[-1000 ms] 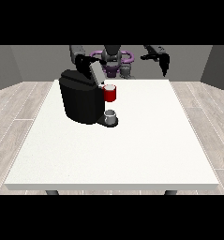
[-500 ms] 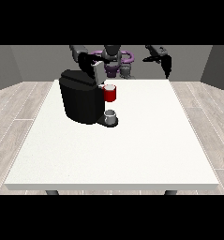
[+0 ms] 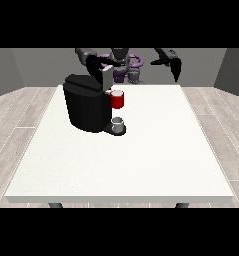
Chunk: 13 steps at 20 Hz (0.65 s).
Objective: Insert the coffee pod into the coffee machine and close the lid
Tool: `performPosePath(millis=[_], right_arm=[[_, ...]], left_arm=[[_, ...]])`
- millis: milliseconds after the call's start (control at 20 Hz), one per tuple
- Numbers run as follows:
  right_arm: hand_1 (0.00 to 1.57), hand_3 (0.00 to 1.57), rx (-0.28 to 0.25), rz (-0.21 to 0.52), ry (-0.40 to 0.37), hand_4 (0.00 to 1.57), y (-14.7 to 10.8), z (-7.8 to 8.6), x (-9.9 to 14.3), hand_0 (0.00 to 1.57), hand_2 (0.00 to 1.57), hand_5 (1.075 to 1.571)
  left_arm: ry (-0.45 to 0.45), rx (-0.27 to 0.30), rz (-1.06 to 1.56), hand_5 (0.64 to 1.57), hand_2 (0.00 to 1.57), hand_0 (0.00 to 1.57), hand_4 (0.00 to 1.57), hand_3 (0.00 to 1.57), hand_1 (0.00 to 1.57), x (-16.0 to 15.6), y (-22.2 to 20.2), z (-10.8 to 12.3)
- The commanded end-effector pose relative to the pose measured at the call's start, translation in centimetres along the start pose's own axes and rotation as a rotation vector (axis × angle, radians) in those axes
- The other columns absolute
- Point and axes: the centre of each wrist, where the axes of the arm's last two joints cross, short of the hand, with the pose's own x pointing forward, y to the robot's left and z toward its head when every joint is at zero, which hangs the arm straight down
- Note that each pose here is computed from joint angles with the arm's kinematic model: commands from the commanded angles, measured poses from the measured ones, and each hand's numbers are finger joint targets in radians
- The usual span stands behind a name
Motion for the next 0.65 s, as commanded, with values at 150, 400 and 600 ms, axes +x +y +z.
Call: performPosePath(millis=[150, 400, 600], right_arm=[[0.00, 0.00, 0.156, -0.013, -0.137, 0.13, 4.9, 1.4, -0.5, 0.00, 0.00, 1.571], [0.00, 0.00, 0.203, -0.152, -0.135, 0.27, 7.8, 4.7, -3.1, 0.00, 0.00, 1.571], [0.00, 0.00, 0.196, -0.235, -0.070, 0.16, 7.3, 8.0, -5.7, 0.00, 0.00, 1.571]], left_arm=[[-0.004, -0.033, 0.007, 1.571, 0.00, 0.00, 0.17, 0.00, 0.00, -0.4, -1.7, 0.6], [0.031, 0.001, 0.032, 1.571, 0.00, 0.00, 0.19, 0.00, 0.00, -2.2, -1.6, 2.1], [0.080, 0.118, 0.014, 1.571, 0.00, 0.00, 0.19, 0.00, 0.00, -4.0, -0.1, 3.7]])
